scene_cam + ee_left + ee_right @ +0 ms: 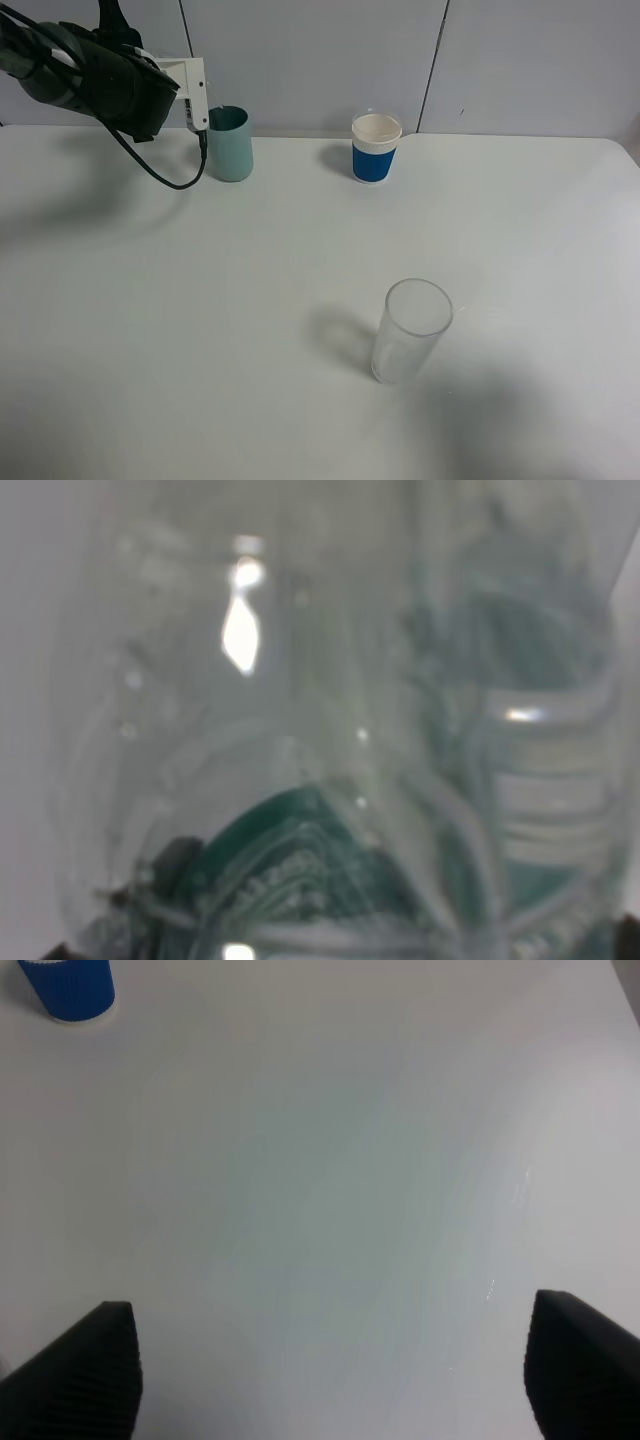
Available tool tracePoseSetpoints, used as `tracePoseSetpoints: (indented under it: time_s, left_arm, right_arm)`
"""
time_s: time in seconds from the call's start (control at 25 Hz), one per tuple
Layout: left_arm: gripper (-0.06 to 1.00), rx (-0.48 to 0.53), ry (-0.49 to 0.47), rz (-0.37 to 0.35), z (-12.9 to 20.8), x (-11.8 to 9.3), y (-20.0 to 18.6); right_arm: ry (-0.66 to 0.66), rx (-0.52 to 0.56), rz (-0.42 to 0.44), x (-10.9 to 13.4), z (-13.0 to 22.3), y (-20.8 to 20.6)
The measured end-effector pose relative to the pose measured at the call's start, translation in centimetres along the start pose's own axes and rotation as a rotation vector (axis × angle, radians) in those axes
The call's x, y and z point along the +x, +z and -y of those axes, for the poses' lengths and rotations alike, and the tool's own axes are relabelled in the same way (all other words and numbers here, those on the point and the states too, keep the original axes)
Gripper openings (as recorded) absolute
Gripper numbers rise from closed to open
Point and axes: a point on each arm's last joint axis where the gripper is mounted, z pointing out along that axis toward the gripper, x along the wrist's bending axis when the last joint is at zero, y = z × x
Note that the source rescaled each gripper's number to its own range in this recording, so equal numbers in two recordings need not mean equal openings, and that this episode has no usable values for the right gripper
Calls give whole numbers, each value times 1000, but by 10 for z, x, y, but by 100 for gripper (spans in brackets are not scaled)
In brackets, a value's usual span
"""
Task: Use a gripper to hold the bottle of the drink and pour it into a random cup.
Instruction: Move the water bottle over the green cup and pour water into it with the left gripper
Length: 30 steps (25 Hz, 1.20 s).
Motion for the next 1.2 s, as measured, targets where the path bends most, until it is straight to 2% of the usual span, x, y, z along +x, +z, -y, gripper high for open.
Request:
tracePoseSetpoints:
  time_s: [0.84,1.2]
  left_arm:
    - [0,43,4,-32,4,3,0]
    - [0,43,36,-45,4,4,0]
  right_arm:
    - [0,0,0,0,0,0]
    - [0,0,0,0,0,0]
